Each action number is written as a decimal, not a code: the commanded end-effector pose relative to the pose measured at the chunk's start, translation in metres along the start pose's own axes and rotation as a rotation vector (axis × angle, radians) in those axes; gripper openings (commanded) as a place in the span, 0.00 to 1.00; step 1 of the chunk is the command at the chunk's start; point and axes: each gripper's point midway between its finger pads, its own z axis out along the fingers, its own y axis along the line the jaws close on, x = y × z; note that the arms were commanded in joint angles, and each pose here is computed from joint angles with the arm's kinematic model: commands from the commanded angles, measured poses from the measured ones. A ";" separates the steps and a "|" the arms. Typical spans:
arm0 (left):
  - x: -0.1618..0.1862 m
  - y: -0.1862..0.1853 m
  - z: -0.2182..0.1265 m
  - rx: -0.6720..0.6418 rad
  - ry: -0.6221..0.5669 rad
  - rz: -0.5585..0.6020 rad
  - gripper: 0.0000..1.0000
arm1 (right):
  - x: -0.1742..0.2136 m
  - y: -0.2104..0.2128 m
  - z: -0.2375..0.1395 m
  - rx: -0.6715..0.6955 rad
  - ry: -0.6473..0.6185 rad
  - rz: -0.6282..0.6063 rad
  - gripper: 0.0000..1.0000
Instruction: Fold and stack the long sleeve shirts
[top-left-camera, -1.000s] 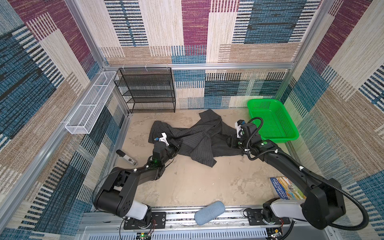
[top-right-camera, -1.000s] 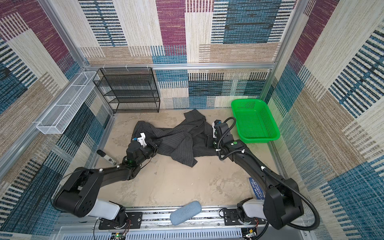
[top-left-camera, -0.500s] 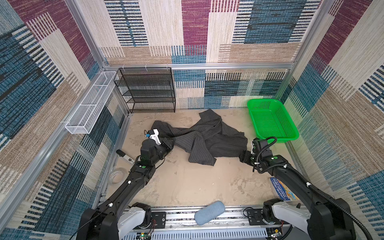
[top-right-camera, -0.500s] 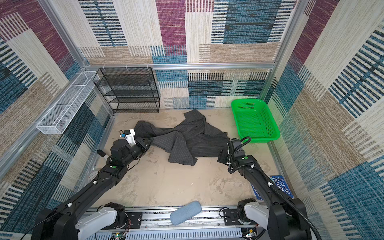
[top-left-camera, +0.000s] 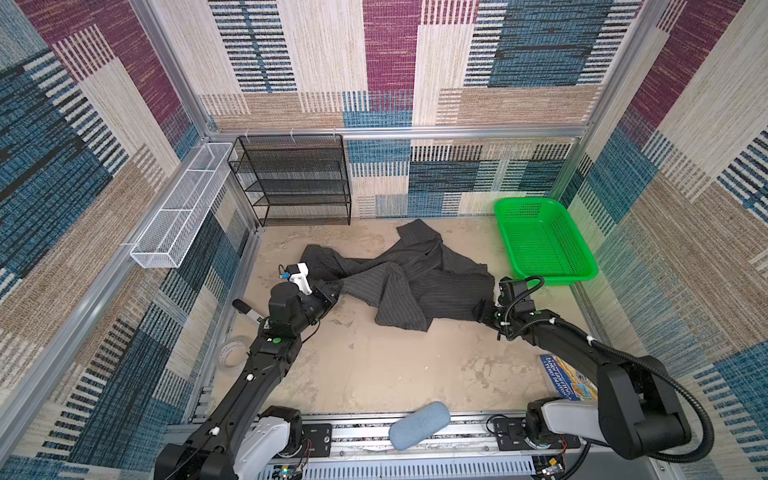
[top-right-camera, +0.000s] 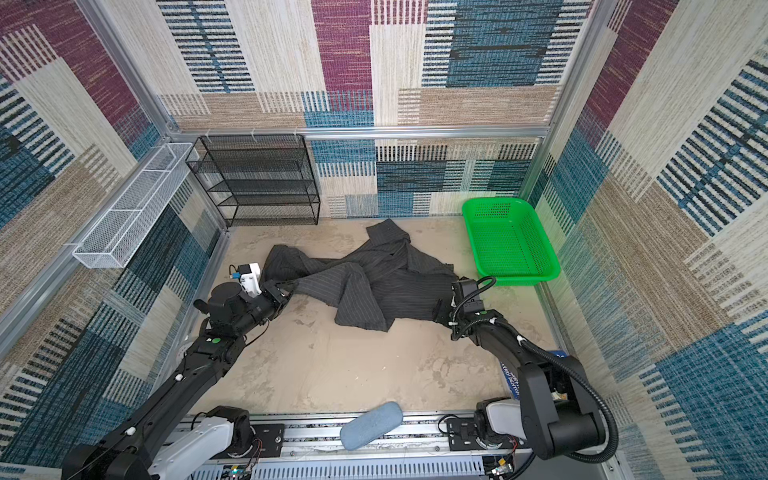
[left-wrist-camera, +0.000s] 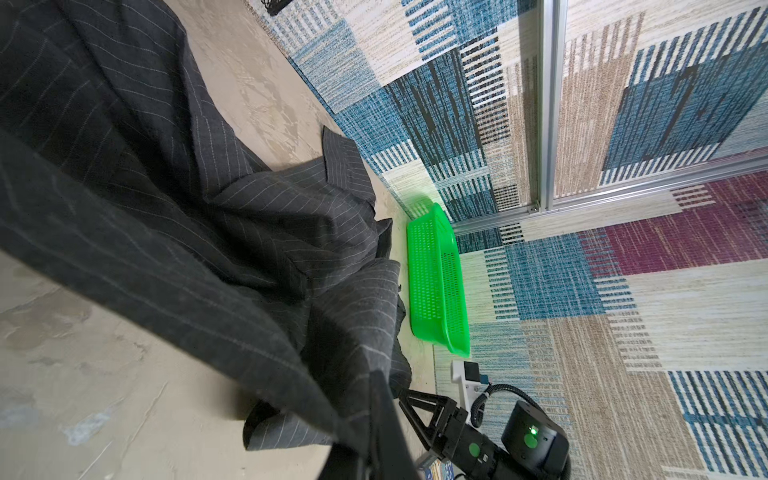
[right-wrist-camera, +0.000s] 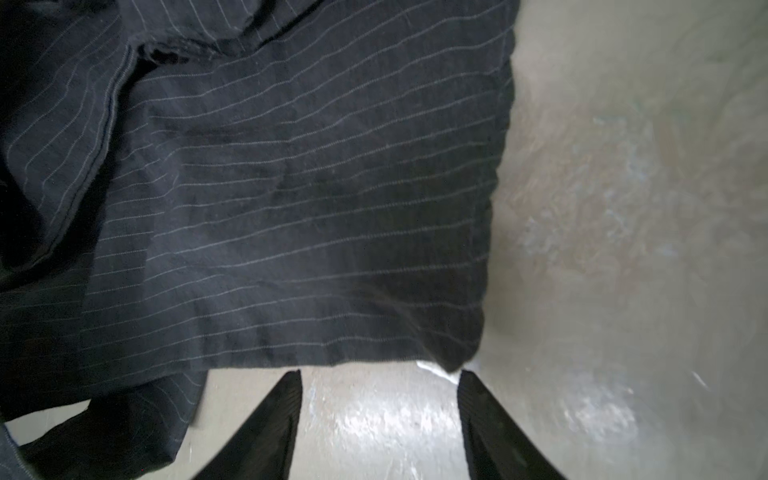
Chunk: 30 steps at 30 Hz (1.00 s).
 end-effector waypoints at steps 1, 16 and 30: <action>-0.003 -0.011 -0.003 0.039 0.013 0.024 0.00 | -0.008 0.011 0.007 -0.049 -0.014 -0.012 0.60; -0.028 -0.008 -0.015 0.059 -0.015 -0.004 0.00 | -0.044 0.023 -0.005 -0.023 -0.083 -0.052 0.12; -0.065 -0.015 -0.045 0.103 0.008 -0.026 0.00 | -0.065 0.021 -0.047 0.063 -0.071 -0.118 0.08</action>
